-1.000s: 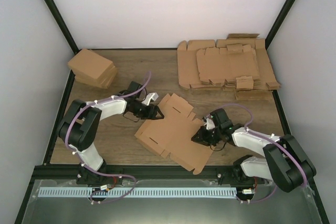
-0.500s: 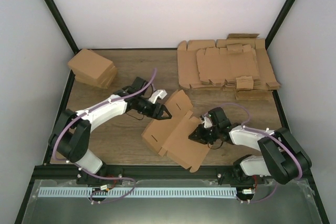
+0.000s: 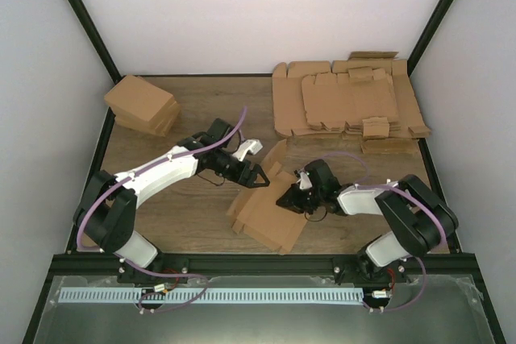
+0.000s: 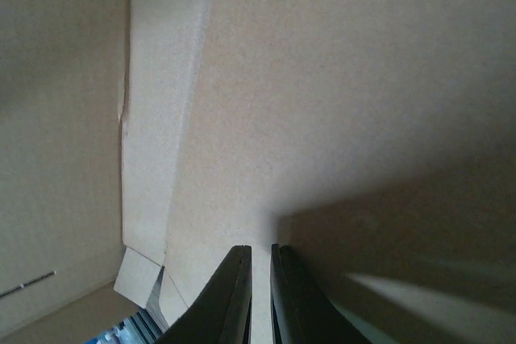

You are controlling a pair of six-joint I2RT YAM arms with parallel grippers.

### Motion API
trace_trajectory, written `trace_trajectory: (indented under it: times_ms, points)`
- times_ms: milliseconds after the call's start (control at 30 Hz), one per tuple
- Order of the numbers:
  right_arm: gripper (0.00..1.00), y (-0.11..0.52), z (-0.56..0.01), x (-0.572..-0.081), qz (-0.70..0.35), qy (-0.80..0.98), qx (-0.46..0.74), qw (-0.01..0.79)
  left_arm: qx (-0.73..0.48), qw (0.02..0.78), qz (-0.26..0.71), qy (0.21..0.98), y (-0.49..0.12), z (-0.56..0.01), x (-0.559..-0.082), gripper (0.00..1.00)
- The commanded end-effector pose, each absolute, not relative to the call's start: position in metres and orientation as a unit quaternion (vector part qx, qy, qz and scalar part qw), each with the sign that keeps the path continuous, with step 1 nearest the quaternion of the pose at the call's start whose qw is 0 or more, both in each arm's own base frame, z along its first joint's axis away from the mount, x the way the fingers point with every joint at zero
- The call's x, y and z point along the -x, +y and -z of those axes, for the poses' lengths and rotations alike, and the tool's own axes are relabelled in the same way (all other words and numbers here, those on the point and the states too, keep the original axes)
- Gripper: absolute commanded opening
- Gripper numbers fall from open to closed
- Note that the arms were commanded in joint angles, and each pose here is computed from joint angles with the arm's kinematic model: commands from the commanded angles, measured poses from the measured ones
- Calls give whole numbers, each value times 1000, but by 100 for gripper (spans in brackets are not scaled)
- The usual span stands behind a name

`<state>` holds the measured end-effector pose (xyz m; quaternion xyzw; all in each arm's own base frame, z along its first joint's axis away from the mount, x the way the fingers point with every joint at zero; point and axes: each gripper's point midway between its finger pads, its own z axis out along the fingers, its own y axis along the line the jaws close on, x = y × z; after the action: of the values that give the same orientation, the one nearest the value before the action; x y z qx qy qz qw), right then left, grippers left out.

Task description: Fold the paper box

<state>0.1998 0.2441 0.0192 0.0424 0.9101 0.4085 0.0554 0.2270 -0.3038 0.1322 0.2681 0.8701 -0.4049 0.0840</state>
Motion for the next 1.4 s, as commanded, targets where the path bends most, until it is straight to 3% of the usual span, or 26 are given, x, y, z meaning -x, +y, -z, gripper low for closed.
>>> trace_trajectory:
  times_ms: [0, 200, 333, 567, 800, 933, 1133, 1367]
  points:
    - [10, 241, -1, -216, -374, 921, -73, 79, -286, 95, 417, 857, -309, -151, -224, 85]
    - [9, 255, 8, -219, -372, 923, -62, 71, -287, 99, 427, 852, -311, -158, -223, 87]
    - [9, 255, 11, -217, -371, 924, -64, 69, -282, 99, 425, 854, -310, -157, -226, 74]
    - [9, 254, 12, -216, -368, 925, -59, 71, -278, 100, 419, 859, -310, -153, -229, 74]
    - [9, 254, 12, -218, -366, 926, -57, 72, -284, 111, 432, 849, -312, -164, -229, 90]
    - [9, 256, 11, -219, -367, 926, -54, 73, -265, 114, 438, 852, -305, -163, -236, 74]
    - [9, 255, 11, -219, -363, 928, -52, 72, -259, 99, 411, 868, -296, -145, -239, 72]
    - [9, 257, 11, -221, -364, 927, -51, 73, -259, 84, 401, 875, -296, -131, -236, 61]
